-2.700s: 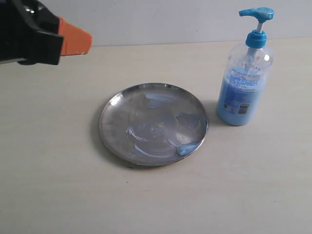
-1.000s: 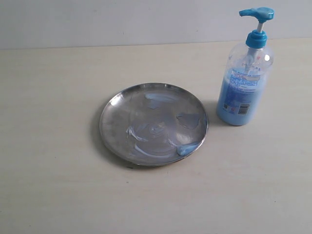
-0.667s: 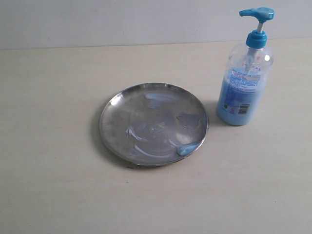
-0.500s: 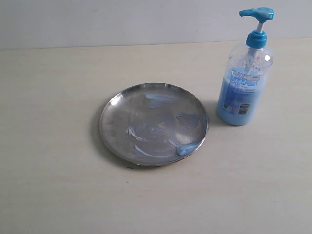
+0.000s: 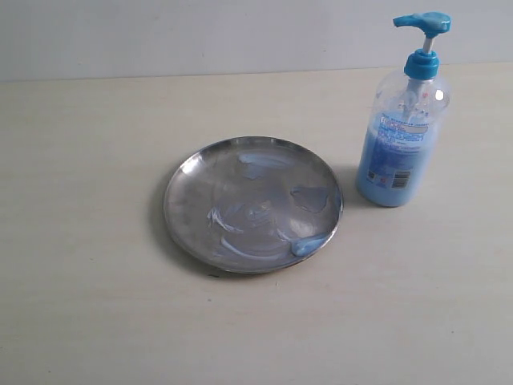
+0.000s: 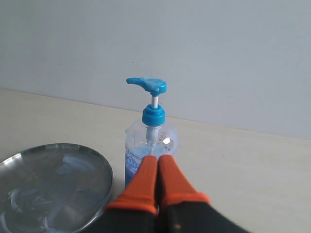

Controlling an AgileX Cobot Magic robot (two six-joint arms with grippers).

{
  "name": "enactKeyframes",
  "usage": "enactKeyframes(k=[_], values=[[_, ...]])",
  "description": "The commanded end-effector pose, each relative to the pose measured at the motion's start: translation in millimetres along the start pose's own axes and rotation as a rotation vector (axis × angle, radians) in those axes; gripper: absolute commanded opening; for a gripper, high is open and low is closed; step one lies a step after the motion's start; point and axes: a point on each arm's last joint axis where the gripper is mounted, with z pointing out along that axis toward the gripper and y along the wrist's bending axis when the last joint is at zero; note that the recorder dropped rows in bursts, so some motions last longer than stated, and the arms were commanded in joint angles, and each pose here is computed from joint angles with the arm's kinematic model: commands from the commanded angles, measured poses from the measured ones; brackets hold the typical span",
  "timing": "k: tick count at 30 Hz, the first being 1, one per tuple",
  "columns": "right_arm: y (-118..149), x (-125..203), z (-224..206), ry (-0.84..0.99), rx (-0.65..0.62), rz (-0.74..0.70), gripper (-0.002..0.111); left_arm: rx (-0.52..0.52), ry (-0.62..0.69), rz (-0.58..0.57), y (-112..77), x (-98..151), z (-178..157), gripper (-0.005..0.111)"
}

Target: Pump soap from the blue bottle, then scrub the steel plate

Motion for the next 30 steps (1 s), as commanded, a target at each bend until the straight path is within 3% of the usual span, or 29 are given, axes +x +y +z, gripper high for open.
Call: enactKeyframes(k=[1,13,24,30], values=[[0,-1,0,-0.016,0.002,0.005,0.0,-0.065,0.015,0.02,4.3,20,-1,0.0],[0,-1,0,-0.018,0.003,0.005,0.0,-0.114,0.165,-0.055,10.1,85,3,0.0],[0,-1,0,-0.018,0.003,0.005,0.0,-0.122,0.3,-0.053,10.4,97,1,0.0],[0,-1,0,-0.019,0.001,0.008,0.0,-0.122,0.3,-0.053,10.4,97,1,0.0]])
